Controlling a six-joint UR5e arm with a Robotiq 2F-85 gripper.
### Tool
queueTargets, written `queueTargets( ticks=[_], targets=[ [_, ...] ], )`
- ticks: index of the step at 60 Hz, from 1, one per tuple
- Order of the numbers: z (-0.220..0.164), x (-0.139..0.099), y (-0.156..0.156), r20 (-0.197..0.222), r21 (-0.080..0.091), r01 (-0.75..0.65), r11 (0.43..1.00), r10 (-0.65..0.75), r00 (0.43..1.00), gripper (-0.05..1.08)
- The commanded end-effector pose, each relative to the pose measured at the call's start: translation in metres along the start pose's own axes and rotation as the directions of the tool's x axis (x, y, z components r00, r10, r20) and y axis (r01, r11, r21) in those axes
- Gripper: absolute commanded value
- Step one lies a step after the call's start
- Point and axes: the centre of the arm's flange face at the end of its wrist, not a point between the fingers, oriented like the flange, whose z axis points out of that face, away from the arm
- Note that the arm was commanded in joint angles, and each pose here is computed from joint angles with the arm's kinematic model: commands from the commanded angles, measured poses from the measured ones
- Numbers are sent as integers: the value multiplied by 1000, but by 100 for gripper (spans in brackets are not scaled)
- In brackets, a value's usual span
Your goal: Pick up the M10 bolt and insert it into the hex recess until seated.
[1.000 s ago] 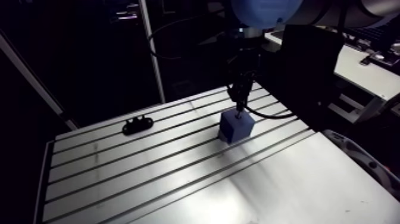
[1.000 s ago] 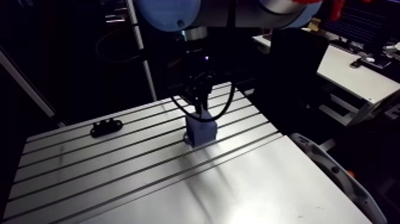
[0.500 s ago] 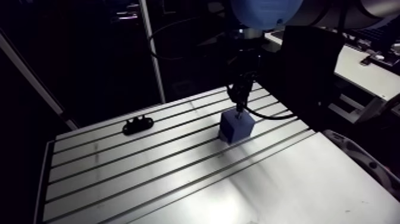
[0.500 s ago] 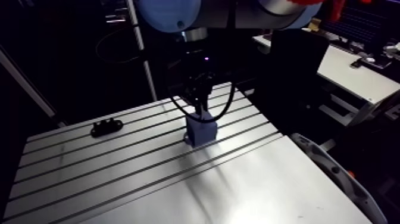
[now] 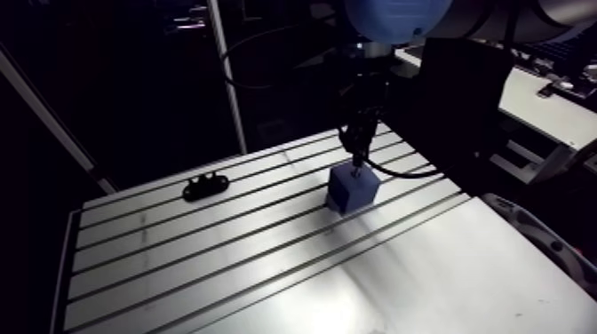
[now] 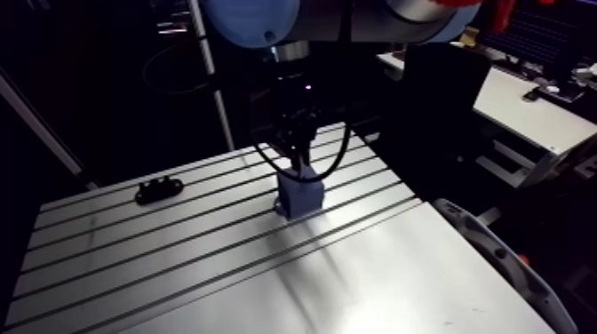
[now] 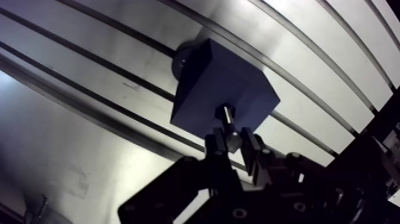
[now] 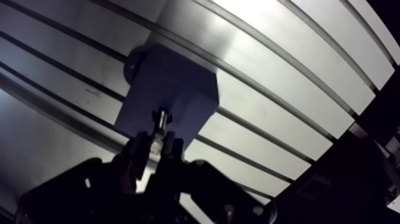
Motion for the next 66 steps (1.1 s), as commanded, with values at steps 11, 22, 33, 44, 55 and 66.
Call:
queueTargets(
  ticks=[11,22,33,44,55,66],
  targets=[
    [0,0,1,0,0,-1,1000,1,1000,102],
    [1,0,1,1,2,1,1000,-1,1000,102],
    [2,1,1,2,3,1,1000,-1,1000,102],
    [4,1,0,4,7,2,1000,-2,1000,102],
    [6,0,0,6,10,1,1000,-1,1000,102],
    [5,-1,3,-4,-4,-5,1000,5,1000,102]
  ],
)
